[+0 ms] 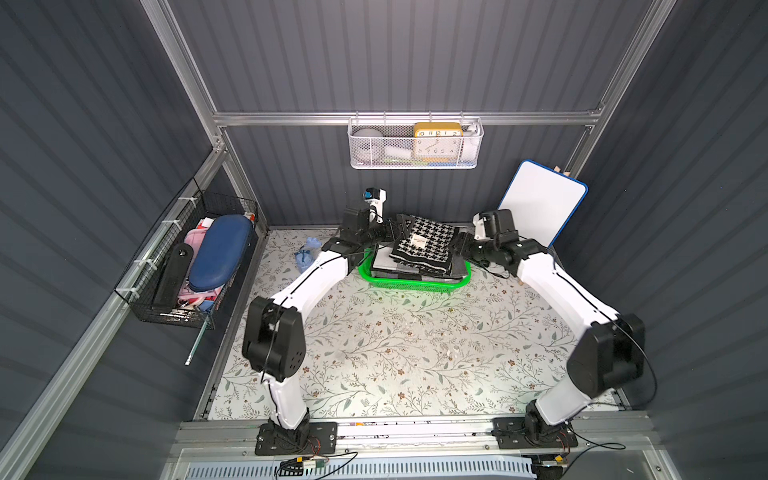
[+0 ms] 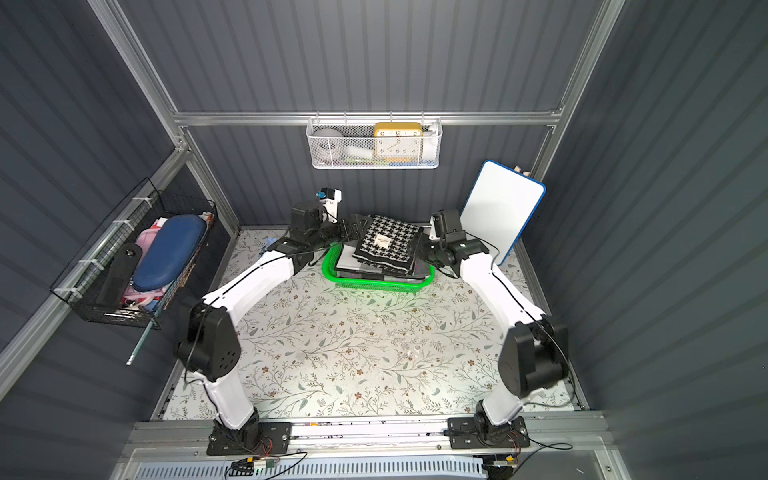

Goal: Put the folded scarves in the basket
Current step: Place the scarf in the basket, then reset both arms

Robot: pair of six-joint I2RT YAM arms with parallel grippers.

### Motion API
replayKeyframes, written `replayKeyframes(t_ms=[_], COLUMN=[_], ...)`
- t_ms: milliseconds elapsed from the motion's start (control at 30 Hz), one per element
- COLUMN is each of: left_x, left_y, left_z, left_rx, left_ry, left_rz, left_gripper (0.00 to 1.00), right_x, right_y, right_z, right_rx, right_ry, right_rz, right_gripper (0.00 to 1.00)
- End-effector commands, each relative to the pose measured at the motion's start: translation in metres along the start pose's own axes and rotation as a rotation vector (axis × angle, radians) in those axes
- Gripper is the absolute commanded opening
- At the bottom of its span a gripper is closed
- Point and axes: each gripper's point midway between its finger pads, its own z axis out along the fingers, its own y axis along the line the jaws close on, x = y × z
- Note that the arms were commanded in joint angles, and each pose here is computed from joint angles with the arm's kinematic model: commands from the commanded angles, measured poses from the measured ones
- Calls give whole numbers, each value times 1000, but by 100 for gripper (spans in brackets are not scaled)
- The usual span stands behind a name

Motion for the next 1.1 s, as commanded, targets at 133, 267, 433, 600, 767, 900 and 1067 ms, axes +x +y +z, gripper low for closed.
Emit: replayKeyframes(t_ms=[133, 267, 433, 600, 767, 900, 1067], left_x=[-26, -21, 14, 48, 69, 73, 88], left_y=[-58, -55, -31, 8, 30, 56, 104], left_z=[-86, -129, -161, -188, -217, -233, -231], left_rx=[117, 33, -86, -269, -387, -533, -778], left_ry=[-171, -250, -249, -289, -395, -455, -409], left_rz=[143, 160, 111, 105, 283, 269, 242], left_gripper=[99, 99, 99, 99, 99, 99, 99], right_x=[1, 13, 34, 50, 64, 69, 70], right_y=[-11, -34, -67, -117, -154, -163, -163], right_z=[-93, -133, -162, -175, -175, -172, -158], right_rx=[-25, 14, 84, 221, 375, 420, 397], right_ry=[-282, -419, -530, -674, -735, -742, -787], right_rz=[13, 26, 51, 119, 50, -31, -119], right_gripper=[64, 66, 79, 99, 99, 99, 99])
